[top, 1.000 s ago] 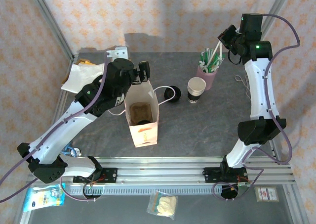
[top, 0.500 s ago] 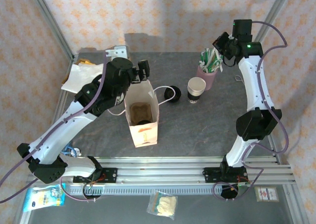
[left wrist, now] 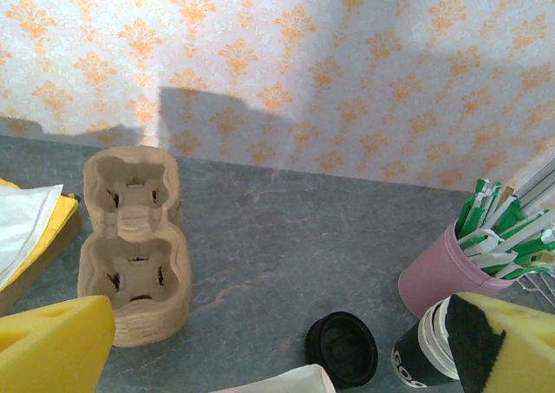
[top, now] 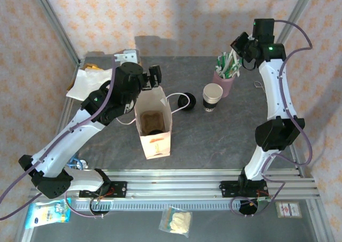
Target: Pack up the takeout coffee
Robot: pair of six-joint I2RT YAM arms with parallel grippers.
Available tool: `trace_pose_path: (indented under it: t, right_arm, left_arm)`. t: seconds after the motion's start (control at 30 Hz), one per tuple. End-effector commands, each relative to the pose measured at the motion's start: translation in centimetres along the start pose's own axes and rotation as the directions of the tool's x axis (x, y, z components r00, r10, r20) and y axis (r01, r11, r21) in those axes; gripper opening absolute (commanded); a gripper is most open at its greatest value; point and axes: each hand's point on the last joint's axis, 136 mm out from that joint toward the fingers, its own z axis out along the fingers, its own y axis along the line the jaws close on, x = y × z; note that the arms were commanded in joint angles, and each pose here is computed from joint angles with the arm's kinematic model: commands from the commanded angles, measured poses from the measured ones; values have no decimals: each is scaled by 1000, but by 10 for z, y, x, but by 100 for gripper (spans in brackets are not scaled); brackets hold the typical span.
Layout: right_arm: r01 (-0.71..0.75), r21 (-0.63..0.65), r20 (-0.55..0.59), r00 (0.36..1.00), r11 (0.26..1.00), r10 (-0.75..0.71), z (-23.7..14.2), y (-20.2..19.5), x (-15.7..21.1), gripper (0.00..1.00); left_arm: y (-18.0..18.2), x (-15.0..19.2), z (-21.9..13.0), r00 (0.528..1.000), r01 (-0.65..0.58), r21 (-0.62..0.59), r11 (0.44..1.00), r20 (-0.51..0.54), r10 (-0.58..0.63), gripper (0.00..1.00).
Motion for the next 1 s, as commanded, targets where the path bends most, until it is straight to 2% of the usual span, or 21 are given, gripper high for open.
trace_pose_path:
  t: [0.0, 0.13, 0.3, 0.6, 0.97]
  right_arm:
    - [36, -92, 75, 997, 995, -29, -34, 35, -23, 0]
    - [45, -152, 128, 991, 987, -26, -61, 58, -39, 0]
    - [27, -230, 137, 991, 973, 5, -79, 76, -43, 0]
    - [6, -264, 113, 993, 964, 25, -72, 79, -38, 0]
    - [31, -362, 196, 980, 931, 44, -95, 107, -61, 0]
  left_arm:
    - [3, -9, -8, 1000, 8, 12, 1000, 28, -8, 99]
    - [3, -9, -8, 1000, 12, 15, 1000, 25, -12, 99]
    - [3, -11, -9, 999, 13, 17, 1000, 29, -13, 99]
    - [3, -10, -9, 1000, 15, 19, 1000, 26, -15, 99]
    - [1, -11, -7, 1000, 9, 19, 1000, 25, -10, 99]
